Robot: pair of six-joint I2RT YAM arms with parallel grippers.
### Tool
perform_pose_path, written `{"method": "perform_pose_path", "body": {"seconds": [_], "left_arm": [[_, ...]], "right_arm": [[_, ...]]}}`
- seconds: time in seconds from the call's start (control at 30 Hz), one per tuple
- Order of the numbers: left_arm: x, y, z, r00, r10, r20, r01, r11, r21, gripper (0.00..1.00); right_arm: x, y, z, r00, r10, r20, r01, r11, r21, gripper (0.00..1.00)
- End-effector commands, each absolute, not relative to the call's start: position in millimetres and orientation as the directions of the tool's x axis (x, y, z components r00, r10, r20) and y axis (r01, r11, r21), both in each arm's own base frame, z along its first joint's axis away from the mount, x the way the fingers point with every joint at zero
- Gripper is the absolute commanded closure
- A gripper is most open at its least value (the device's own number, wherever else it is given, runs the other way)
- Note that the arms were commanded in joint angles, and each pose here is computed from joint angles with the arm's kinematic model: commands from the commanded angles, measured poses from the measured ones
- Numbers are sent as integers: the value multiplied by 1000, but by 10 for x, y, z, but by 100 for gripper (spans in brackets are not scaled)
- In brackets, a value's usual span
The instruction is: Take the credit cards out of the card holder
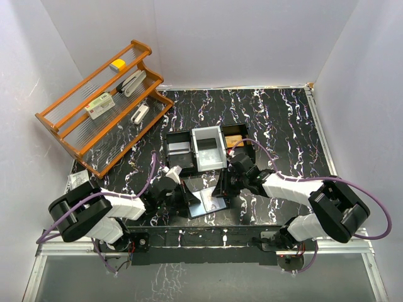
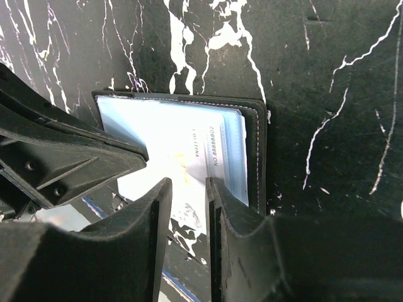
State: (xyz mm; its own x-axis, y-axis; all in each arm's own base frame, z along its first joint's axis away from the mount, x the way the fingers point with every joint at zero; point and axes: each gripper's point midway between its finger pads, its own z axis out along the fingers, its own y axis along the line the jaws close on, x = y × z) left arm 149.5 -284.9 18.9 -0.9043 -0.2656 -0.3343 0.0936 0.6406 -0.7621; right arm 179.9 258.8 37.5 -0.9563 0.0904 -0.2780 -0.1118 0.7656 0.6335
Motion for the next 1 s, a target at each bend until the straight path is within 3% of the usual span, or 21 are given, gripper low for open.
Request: {"method": "perform_pose_path", "body": {"seconds": [0.0,0.4,0.67,0.97], "left_arm": [[1511,-2814,194,-897,-264,-355,105,652,-751,100],[1579,-2831,310,-886,-265,-381,118,666,-737,88],[1599,-2778,347,-877,-257,-405,126,691,-712,95],[1583,-2715,351,-879,-233,-416,130,723,-679,91]], "right_arm": [[1786,2446,346,-955,28,-294,-143,826,545,72],[1987,2568,582,-937,-23,-350,-208,841,500,66],[1979,2587,632,-920,-33,-389,-226,858,461,66],[1934,2676,600,-920,-67,-386,-248,862,442,65]]}}
